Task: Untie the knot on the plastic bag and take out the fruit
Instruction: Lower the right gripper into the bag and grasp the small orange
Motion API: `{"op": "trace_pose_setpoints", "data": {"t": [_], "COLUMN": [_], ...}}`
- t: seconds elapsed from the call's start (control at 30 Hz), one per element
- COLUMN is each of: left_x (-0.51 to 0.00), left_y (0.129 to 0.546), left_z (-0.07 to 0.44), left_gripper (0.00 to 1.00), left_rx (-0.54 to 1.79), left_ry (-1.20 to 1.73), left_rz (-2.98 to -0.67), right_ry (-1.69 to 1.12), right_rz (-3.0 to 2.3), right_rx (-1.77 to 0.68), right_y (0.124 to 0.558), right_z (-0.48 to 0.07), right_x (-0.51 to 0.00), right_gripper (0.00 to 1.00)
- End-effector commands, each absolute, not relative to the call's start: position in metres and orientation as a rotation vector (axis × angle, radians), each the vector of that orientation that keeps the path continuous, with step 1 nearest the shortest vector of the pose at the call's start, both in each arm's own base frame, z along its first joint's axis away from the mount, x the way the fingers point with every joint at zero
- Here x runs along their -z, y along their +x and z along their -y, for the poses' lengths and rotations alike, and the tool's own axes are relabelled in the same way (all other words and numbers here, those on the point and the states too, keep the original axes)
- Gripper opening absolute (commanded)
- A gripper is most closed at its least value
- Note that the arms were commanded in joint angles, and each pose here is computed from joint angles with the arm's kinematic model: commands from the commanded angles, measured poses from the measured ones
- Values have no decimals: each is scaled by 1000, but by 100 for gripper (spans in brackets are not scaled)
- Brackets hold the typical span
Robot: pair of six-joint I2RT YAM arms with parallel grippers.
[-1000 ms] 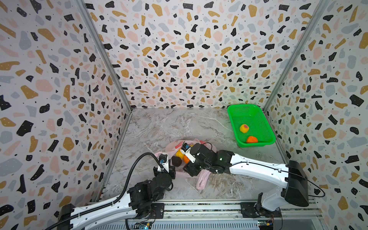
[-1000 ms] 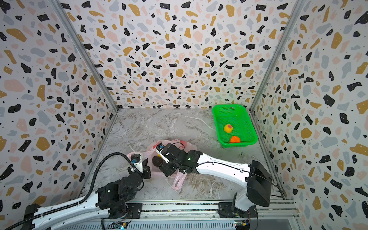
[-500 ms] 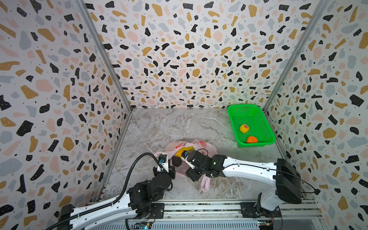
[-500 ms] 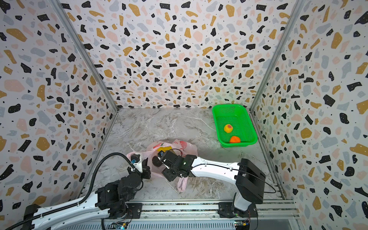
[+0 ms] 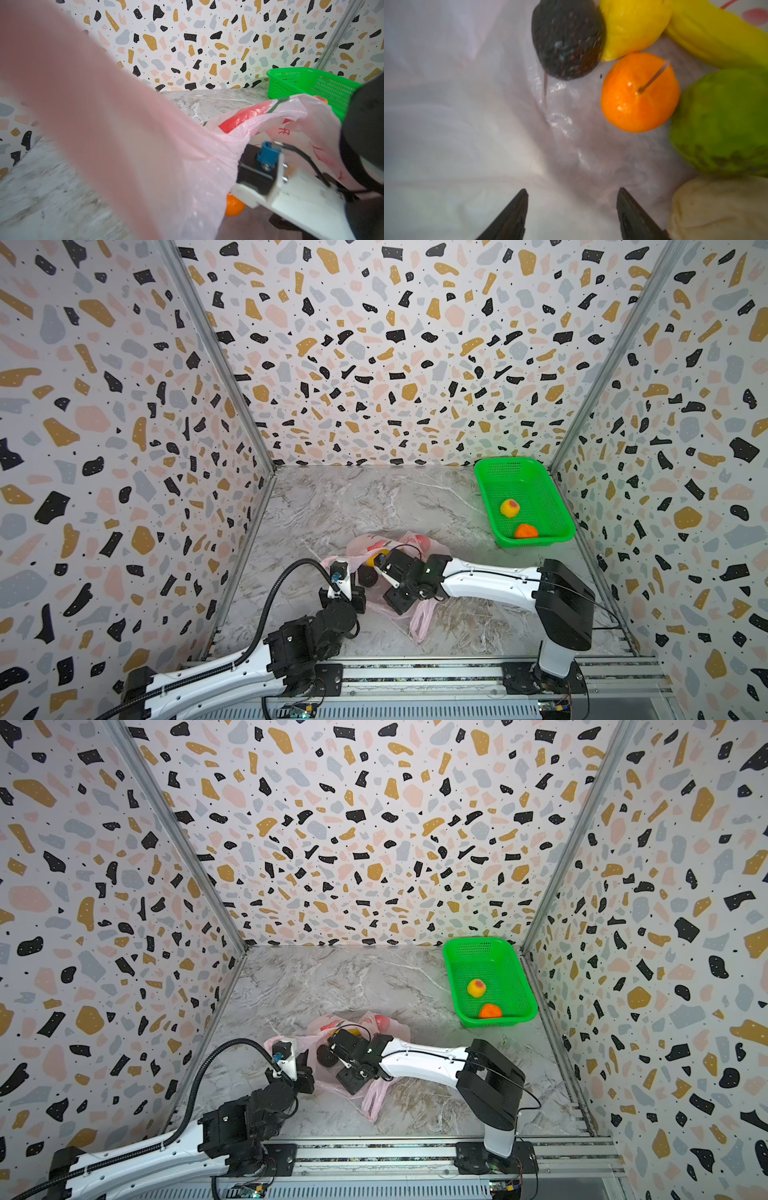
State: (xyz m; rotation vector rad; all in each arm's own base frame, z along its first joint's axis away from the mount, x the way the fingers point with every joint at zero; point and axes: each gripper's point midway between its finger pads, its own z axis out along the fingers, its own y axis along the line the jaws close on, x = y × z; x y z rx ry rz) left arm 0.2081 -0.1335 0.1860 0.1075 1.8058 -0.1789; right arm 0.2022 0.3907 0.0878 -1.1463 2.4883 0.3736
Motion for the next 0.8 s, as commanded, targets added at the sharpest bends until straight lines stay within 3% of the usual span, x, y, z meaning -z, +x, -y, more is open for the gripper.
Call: {"op": "trace_pose_setpoints", "data": {"t": [0.0,0.13,0.6,0.77], "left_x": [-186,-186,-182,-183], "left_y": [207,207,206,206], "left_z": [133,133,132,132], "left_gripper": [0,0,0,0], "left_rx": [182,184,191,187], "left_ry": [103,103,95,98], "left_rz": [-1800,-1802,-1804,-1805], "right_ry": [-1076,-1052,-1020,-1013], "right_rz": [-2452,-2453,-2354,-2356], "right_rx": [-361,-310,-342,-267], "right_y": [233,252,251,260], "right_z": [-396,-399,-407,-407], "right_x": [-110,-101,-77,-64], "right_gripper": [70,72,75,81]}}
